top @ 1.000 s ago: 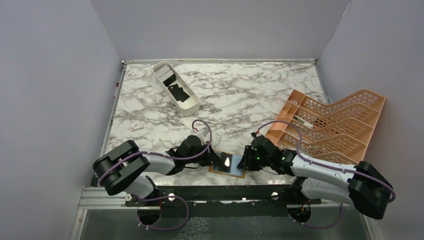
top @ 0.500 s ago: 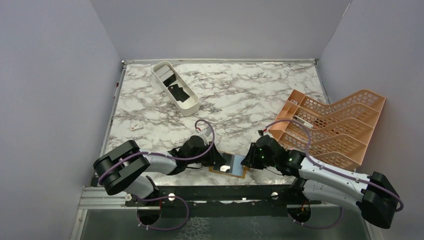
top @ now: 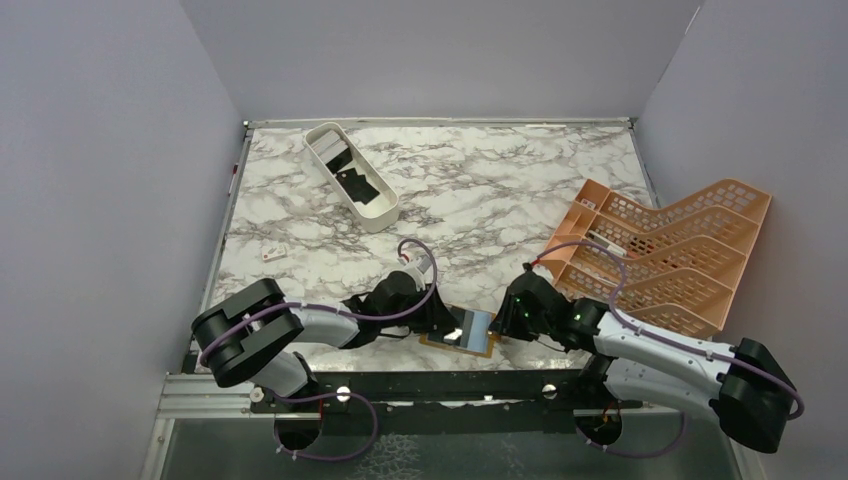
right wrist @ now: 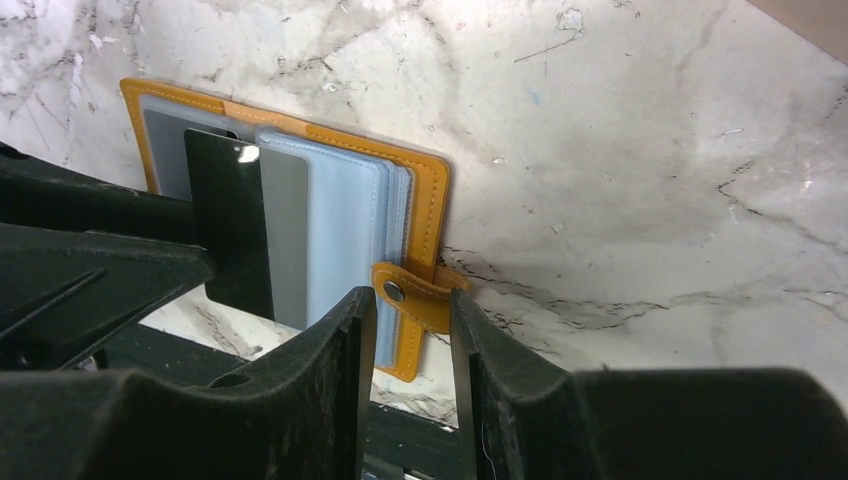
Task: Put the credit cards into the card holder
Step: Insert the card holder into the card holder.
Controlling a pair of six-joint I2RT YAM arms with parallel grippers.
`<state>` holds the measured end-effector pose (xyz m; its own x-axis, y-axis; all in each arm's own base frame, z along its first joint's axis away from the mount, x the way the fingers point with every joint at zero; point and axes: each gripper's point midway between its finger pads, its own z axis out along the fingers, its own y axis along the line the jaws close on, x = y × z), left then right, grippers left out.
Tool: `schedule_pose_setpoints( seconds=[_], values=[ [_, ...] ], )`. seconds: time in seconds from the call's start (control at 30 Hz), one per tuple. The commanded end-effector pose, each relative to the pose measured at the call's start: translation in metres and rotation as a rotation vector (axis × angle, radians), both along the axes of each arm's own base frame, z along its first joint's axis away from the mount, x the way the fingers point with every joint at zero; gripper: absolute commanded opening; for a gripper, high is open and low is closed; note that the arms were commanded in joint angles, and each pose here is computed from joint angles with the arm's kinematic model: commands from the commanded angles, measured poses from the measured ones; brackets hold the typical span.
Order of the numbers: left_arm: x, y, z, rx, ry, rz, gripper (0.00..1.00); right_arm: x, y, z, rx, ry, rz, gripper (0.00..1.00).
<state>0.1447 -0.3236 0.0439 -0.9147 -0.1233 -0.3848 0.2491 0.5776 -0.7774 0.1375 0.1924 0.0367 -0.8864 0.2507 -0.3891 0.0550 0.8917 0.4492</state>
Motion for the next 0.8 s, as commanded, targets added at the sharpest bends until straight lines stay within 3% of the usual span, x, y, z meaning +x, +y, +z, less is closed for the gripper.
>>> schedule_pose_setpoints(
  seconds=[0.0, 0.47, 0.77],
  values=[
    [0.001, -0.008, -0.004, 0.026, -0.021, -0.005, 0.35, 0.001, -0.004, -0.008, -0.024, 0.003, -0.026, 0.38],
    [0.000, -0.013, -0.009, 0.095, -0.061, -0.016, 0.36, -0.003, 0.002, -0.019, 0.006, 0.023, -0.006, 0.33],
    [0.003, -0.009, 0.001, 0.122, -0.089, 0.001, 0.38, -0.005, 0.000, -0.017, 0.011, 0.021, -0.010, 0.37]
  ],
)
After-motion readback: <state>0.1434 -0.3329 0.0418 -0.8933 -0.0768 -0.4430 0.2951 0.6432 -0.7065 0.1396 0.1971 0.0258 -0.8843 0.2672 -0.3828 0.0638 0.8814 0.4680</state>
